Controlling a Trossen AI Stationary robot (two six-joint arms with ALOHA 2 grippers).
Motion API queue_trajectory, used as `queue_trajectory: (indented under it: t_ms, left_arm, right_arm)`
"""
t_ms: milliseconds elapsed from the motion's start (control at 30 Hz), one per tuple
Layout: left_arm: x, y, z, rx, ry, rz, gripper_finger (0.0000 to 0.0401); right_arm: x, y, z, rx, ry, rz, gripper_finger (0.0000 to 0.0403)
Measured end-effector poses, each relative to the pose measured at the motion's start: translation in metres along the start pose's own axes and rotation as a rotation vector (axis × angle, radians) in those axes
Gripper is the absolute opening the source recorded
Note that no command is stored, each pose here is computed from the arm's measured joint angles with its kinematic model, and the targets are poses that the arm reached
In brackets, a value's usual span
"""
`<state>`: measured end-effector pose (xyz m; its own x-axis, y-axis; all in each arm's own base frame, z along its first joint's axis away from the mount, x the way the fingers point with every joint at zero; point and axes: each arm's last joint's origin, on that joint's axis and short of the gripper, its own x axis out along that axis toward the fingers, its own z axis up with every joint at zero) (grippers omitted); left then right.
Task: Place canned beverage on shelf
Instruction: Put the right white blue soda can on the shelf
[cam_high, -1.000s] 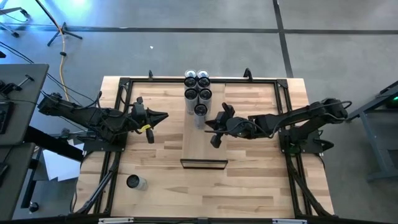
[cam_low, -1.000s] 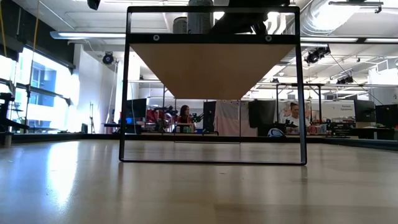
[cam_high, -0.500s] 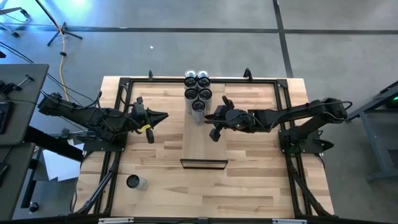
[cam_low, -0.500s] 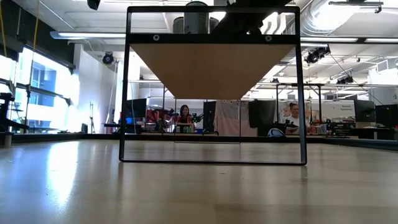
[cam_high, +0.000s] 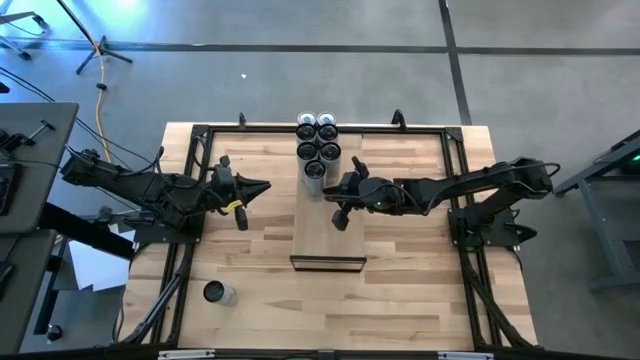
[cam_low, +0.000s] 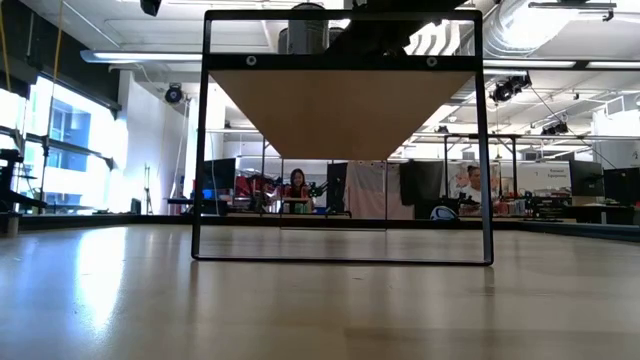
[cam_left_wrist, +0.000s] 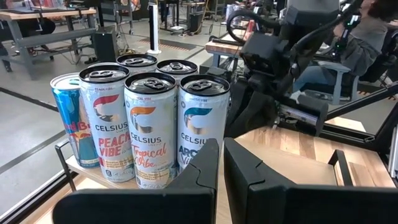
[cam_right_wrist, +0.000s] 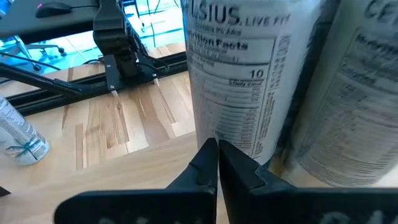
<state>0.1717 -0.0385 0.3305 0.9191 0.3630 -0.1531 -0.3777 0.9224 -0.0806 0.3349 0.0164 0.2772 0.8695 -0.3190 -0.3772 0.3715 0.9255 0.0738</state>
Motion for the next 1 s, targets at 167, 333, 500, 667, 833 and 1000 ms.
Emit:
queue_trajectory:
  t_ms: [167,333,500,667,833,1000]
  left_arm:
    - [0.0,0.0,0.0,0.0,0.0,0.0,0.0]
    - [0.0,0.0,0.0,-0.004,0.0,0.0,0.0]
    - [0.0,0.0,0.0,-0.021,0.001,0.0,0.0]
    - [0.002,0.002,0.0,-0.038,0.003,0.006,0.0]
    - [0.014,0.018,-0.004,-0.01,0.09,-0.079,0.0]
    - [0.03,0.035,-0.011,0.076,0.028,-0.217,0.0]
  right_arm:
    - [-0.002,-0.001,0.001,0.004,-0.004,-0.002,0.0]
    - [-0.014,-0.005,0.009,-0.005,-0.019,-0.026,0.0]
    - [-0.015,-0.009,0.011,-0.014,-0.034,-0.055,0.0]
    - [-0.011,-0.014,0.012,0.013,-0.025,-0.039,0.0]
    - [-0.009,-0.017,0.013,0.021,-0.032,-0.037,0.0]
    - [-0.009,-0.016,0.014,0.025,-0.034,-0.007,0.0]
